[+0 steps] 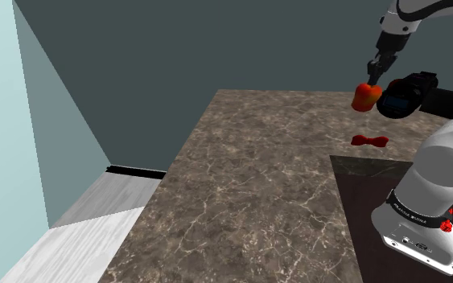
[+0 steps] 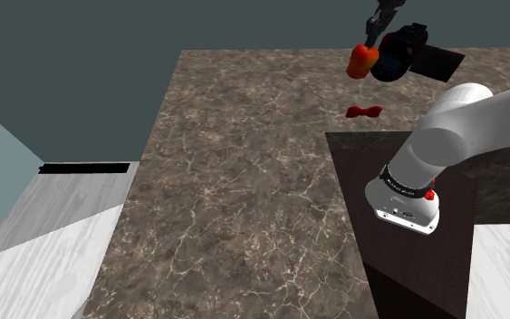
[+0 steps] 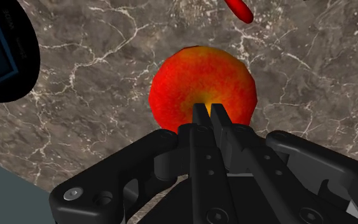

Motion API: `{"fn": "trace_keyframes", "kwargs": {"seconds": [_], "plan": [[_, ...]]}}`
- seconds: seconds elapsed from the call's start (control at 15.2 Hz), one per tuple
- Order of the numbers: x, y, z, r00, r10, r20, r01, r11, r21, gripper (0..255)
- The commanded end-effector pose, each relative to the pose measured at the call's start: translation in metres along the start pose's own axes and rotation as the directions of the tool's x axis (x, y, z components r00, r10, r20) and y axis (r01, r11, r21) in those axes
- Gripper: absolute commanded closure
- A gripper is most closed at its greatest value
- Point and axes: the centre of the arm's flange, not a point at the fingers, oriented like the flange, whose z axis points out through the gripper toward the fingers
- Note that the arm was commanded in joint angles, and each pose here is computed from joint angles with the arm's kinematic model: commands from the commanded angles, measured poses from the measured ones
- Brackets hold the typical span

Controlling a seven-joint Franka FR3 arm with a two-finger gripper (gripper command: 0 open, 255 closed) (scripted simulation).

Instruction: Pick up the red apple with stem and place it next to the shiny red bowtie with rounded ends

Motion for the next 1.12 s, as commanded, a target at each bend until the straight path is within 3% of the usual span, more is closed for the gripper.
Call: {"fn": "trace_keyframes", "kwargs": {"seconds": [0.0, 1.06], "plan": [[-0.002, 0.000, 0.011, 1.000, 0.000, -0.001, 0.000, 1.000, 0.000, 255], [-0.010, -0.002, 0.095, 1.000, 0.000, -0.001, 0.000, 1.000, 0.000, 255]]}}
